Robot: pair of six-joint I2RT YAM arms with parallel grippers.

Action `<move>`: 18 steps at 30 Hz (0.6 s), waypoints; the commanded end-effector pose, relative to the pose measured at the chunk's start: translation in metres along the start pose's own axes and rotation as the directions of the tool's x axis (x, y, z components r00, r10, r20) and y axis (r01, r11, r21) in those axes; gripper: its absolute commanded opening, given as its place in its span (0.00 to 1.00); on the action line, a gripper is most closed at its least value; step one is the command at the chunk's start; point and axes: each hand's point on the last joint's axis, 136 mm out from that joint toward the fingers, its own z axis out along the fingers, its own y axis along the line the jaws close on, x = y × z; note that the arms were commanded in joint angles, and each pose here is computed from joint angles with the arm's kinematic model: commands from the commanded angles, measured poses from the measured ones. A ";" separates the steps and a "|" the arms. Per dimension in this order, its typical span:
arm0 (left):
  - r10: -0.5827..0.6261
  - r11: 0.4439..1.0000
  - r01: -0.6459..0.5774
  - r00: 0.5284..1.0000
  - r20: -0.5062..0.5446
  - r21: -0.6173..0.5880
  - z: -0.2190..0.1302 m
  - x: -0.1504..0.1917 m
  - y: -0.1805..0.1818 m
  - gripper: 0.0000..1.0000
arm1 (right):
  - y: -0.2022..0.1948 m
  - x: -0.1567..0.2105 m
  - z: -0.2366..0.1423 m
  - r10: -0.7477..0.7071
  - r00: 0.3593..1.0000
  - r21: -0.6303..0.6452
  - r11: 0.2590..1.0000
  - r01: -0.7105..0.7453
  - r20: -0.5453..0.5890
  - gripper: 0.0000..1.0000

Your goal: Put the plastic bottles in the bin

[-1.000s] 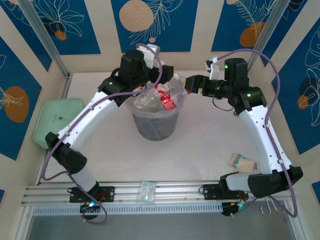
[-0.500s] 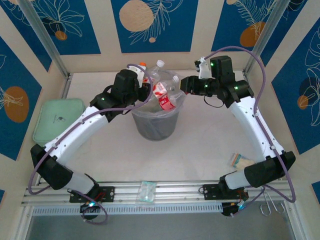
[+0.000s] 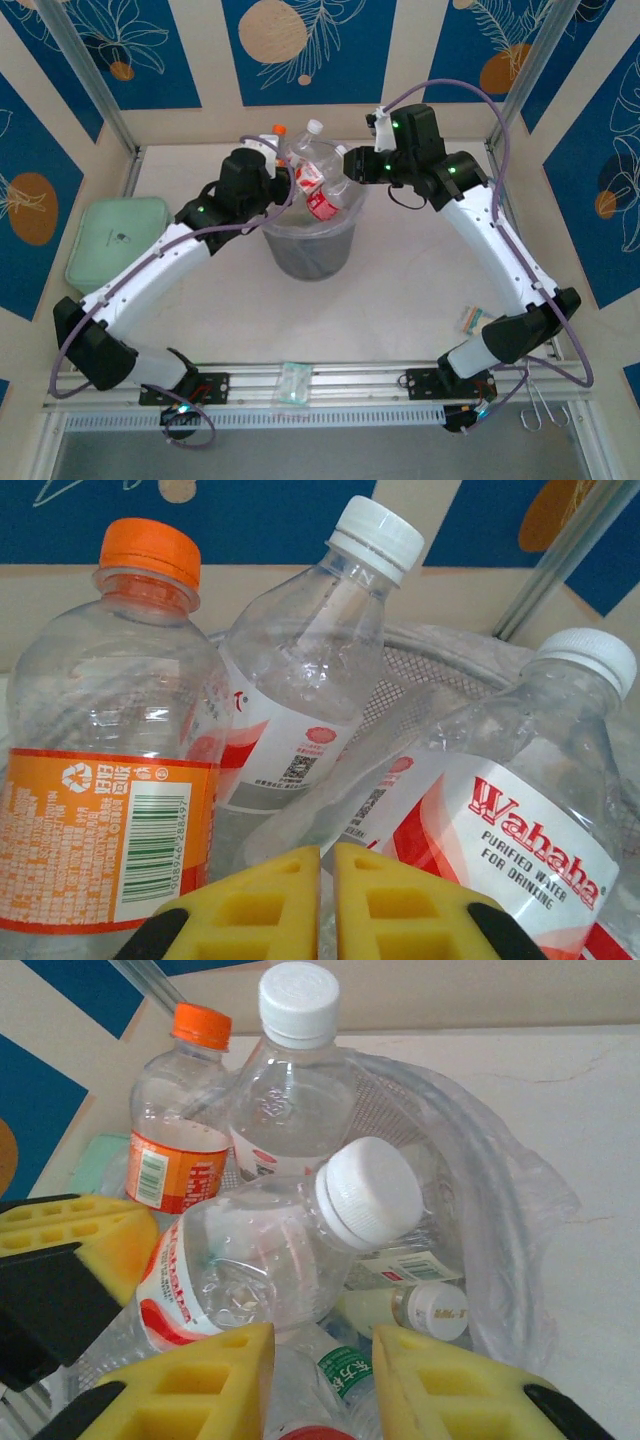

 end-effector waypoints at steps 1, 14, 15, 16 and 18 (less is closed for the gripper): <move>-0.023 0.997 0.003 0.967 -0.256 -0.078 0.008 0.086 0.025 0.12 | -0.003 0.069 0.050 -0.001 0.966 0.012 1.000 0.004 -0.257 0.29; 0.016 1.000 -0.018 0.976 -0.215 -0.003 0.011 0.061 0.008 0.21 | 0.004 0.055 0.026 0.026 0.978 -0.046 0.998 -0.036 -0.207 0.41; 0.025 1.000 -0.024 0.979 -0.204 0.009 0.009 0.055 0.004 0.24 | 0.004 0.049 0.018 0.031 0.982 -0.053 0.998 -0.041 -0.186 0.46; 0.034 0.999 -0.031 0.980 -0.196 0.015 0.007 0.050 0.003 0.28 | 0.004 0.043 0.011 0.035 0.985 -0.061 0.997 -0.045 -0.167 0.51; 0.059 0.998 -0.055 0.984 -0.169 0.030 0.000 0.034 -0.002 0.36 | 0.003 0.031 -0.004 0.041 0.991 -0.081 0.995 -0.052 -0.127 0.59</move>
